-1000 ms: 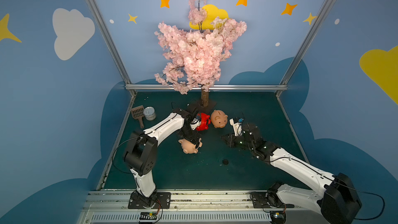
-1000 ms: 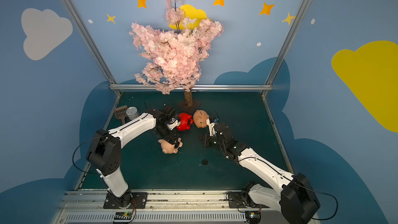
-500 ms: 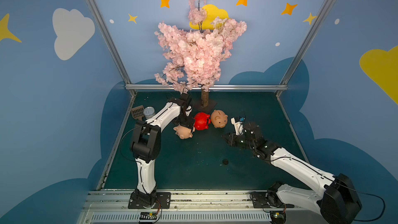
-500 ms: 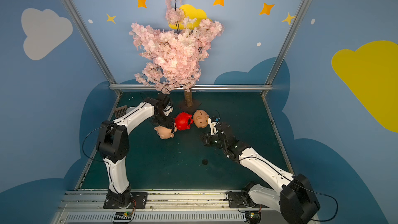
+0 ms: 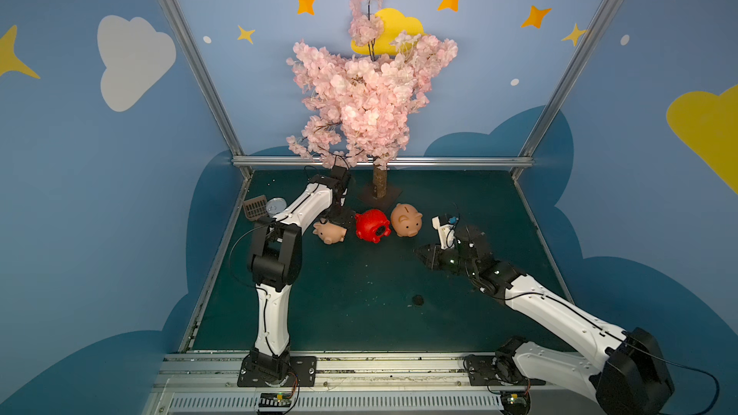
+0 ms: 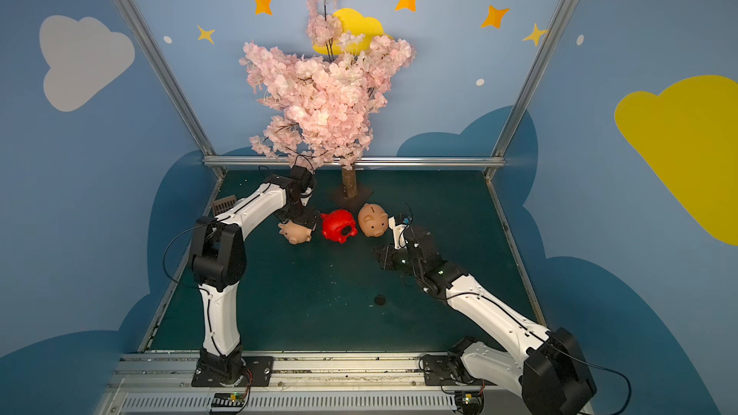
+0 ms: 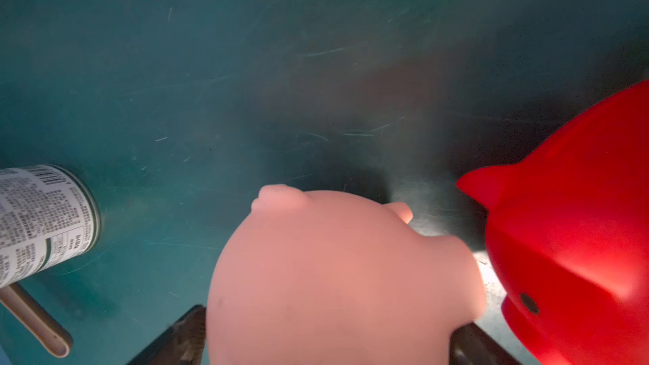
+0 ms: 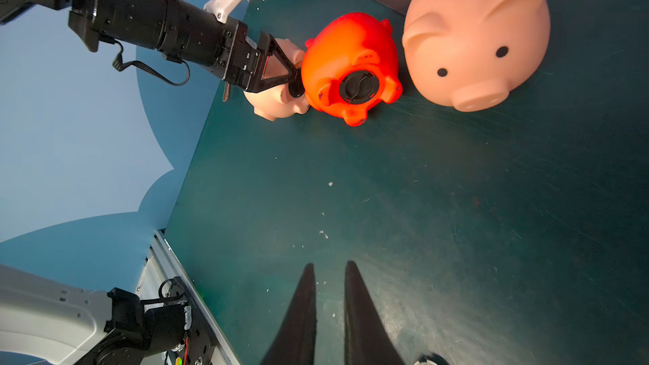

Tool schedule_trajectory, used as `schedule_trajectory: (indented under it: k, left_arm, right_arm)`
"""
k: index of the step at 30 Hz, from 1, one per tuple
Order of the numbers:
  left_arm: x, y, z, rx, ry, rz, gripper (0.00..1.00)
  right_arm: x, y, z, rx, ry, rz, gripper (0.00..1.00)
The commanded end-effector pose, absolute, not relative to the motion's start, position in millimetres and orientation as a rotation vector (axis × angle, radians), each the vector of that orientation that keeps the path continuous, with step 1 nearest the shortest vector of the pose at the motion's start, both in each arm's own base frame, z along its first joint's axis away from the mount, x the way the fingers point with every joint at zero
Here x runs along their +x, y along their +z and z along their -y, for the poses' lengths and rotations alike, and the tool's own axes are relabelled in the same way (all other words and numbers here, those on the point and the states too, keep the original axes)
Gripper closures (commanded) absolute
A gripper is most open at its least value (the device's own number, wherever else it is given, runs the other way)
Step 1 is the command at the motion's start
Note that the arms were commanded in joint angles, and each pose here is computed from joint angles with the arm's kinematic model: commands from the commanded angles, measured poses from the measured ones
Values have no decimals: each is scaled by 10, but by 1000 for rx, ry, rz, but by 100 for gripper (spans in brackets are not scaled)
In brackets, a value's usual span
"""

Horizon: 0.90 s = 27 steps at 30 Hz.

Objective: Close piggy banks
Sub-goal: Move the piggy bank to the center of the board, then turn over the piggy bank at the center of the board.

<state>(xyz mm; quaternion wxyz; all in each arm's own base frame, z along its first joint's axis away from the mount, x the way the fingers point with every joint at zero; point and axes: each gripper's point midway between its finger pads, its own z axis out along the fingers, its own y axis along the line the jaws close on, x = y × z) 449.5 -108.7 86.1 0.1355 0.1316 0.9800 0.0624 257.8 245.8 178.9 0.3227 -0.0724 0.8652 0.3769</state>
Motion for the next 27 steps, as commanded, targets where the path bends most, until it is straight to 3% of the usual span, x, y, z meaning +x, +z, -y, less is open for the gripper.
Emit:
schedule_trajectory:
  k: [1,13,22,27]
  left_arm:
    - [4504,1168,1037,365,180,-2799,0]
    - [4415,2070,1284,348,-1,-2624,0]
    - [4190,2521,2161,515,-233,-2348,5]
    - [4189,2592,2496,377,-351,-2263,4]
  right_arm:
    - [2566,1806,-2388,-179,973,-2264,83]
    - [2620,1836,-2253,-164,931,-2251,83]
    - [2932,1808,-1687,-102,648,-2211,83]
    - [3230,1780,-1209,38,517,-2208,82]
